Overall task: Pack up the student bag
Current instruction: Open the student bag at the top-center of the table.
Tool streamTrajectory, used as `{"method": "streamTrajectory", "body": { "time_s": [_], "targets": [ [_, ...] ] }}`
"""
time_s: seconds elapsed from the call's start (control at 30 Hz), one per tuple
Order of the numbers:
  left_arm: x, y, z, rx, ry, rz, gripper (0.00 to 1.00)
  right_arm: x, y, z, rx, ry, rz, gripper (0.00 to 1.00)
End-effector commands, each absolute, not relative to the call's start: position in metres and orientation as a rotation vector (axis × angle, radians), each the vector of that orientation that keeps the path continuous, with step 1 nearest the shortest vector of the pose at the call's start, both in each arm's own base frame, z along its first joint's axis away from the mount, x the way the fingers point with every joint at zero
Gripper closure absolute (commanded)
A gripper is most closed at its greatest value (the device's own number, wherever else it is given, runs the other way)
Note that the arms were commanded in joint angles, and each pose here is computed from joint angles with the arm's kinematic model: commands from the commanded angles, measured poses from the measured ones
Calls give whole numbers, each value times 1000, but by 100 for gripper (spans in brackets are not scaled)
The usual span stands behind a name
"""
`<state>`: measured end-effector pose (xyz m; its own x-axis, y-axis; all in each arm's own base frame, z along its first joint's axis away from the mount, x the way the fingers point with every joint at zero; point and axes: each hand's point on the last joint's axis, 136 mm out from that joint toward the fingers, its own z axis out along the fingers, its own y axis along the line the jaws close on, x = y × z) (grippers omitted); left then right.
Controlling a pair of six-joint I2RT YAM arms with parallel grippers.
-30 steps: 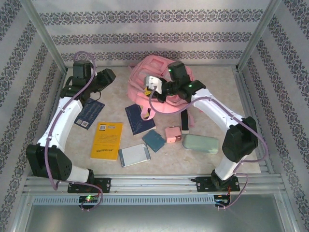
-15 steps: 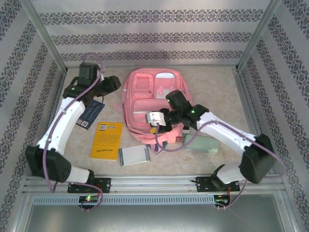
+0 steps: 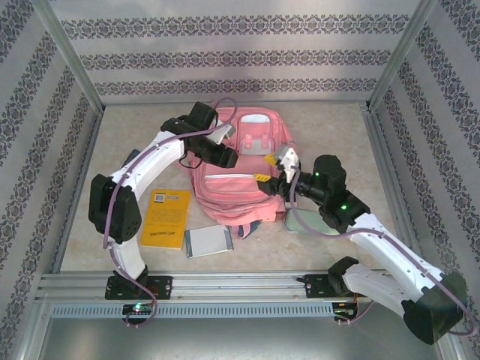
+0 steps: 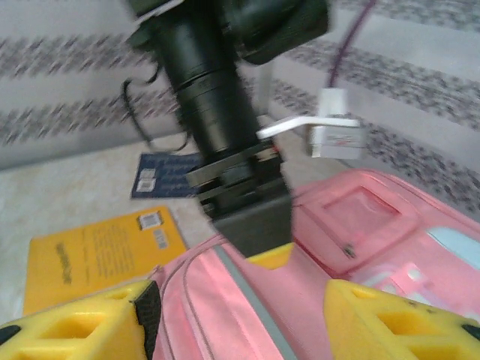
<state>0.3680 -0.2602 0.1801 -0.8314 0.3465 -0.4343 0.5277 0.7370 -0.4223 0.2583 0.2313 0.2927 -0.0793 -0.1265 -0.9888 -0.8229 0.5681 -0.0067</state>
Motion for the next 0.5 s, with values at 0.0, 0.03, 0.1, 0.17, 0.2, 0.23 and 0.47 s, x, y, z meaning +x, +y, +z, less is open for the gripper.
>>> {"method": "streamTrajectory", "body": {
  "time_s": [0.0, 0.03, 0.1, 0.17, 0.2, 0.23, 0.47],
  "targets": [
    [350, -282, 179, 928, 2534, -992, 45, 266, 211, 296, -595, 1619, 746, 40],
    [349, -284, 173, 956, 2539, -1012, 45, 265, 209, 293, -593, 1620, 731, 40],
    [347, -284, 162, 1014, 2556, -985, 46, 263, 203, 290, -571, 1625, 702, 40],
    [349, -283, 149, 1059, 2575, -919, 46, 260, 200, 291, -550, 1616, 699, 39],
    [351, -282, 145, 1070, 2581, -891, 45, 259, 199, 293, -546, 1609, 703, 39],
    [354, -281, 140, 1080, 2589, -857, 45, 257, 200, 294, -550, 1601, 707, 39],
    [341, -290, 133, 1134, 2596, -899, 60, 253, 203, 294, -567, 1588, 700, 38]
  ]
}}
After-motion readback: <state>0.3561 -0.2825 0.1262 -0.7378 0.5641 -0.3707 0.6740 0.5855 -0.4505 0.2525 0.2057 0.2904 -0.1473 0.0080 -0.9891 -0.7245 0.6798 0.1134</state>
